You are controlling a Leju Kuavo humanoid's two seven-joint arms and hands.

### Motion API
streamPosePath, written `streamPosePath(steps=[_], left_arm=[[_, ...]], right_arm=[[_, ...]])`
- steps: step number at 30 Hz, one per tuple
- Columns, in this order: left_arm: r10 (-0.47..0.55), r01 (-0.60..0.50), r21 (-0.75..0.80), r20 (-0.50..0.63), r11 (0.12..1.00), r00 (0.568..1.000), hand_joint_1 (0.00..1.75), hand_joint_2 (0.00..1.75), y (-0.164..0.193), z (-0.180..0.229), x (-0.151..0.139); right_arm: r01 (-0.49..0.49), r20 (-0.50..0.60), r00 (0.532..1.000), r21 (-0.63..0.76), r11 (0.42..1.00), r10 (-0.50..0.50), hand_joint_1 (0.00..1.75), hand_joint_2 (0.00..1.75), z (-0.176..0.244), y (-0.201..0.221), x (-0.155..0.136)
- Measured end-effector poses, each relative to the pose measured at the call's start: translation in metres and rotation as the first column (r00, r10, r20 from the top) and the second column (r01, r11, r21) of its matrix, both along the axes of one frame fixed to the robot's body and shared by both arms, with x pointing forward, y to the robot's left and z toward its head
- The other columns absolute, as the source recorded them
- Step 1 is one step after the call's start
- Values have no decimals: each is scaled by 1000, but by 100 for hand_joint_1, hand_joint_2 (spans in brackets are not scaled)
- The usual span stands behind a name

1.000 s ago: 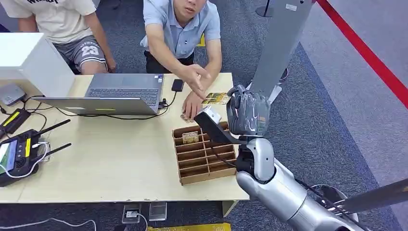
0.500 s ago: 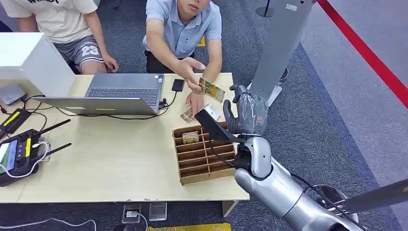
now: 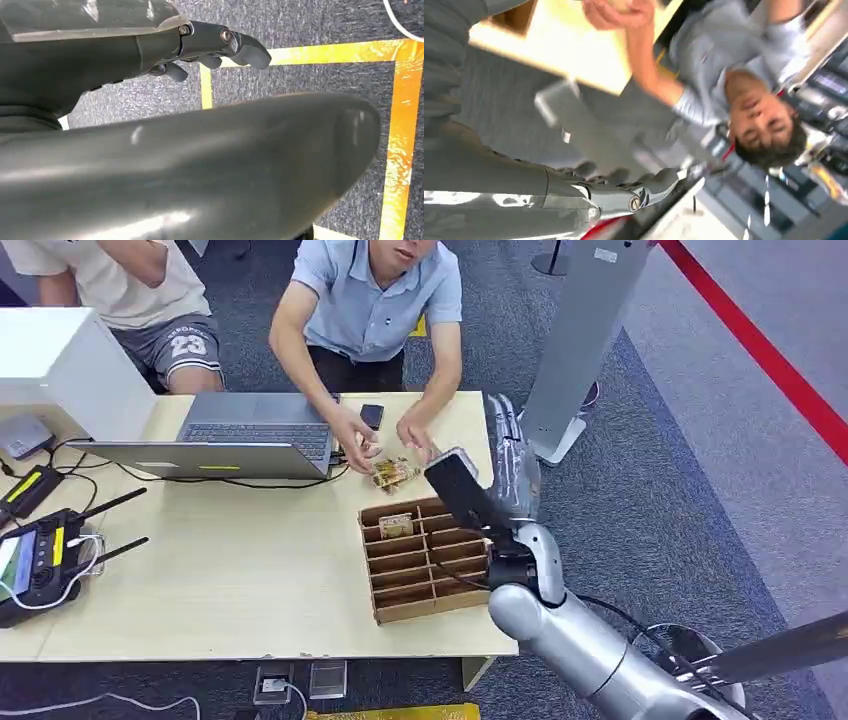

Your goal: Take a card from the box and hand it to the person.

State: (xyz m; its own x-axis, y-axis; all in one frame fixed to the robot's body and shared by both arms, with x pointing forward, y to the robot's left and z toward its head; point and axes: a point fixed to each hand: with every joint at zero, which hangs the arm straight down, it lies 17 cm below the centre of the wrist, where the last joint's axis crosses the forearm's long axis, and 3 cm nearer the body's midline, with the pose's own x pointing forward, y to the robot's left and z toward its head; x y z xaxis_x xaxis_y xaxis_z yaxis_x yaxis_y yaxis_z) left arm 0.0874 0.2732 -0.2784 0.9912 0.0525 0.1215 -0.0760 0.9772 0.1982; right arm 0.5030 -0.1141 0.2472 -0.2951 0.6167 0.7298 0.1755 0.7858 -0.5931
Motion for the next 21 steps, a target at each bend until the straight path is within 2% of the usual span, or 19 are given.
streamPosePath(steps=[4, 6, 12, 14, 21], left_arm=[[10, -10, -2, -7, 1000, 1000, 0, 0, 0, -1, -4], [12, -12, -2, -9, 1000, 1000, 0, 0, 0, -1, -4], [24, -24, -1, -15, 1000, 1000, 0, 0, 2, -1, -8], [31, -31, 0, -23, 1000, 999, 0, 0, 4, -1, -10], [40, -40, 5, -34, 999, 999, 0, 0, 6, -2, -12]], right_arm=[[-128, -66, 987, 237, 963, 147, 0, 175, -4, 13, -14], [-150, -77, 981, 291, 945, 179, 0, 175, -4, 13, -17], [-212, -151, 943, 421, 882, 298, 0, 175, -21, 16, -42], [-232, -220, 904, 468, 853, 367, 0, 175, -40, 20, -58], [-205, -345, 844, 499, 842, 410, 0, 175, -79, 12, -89]])
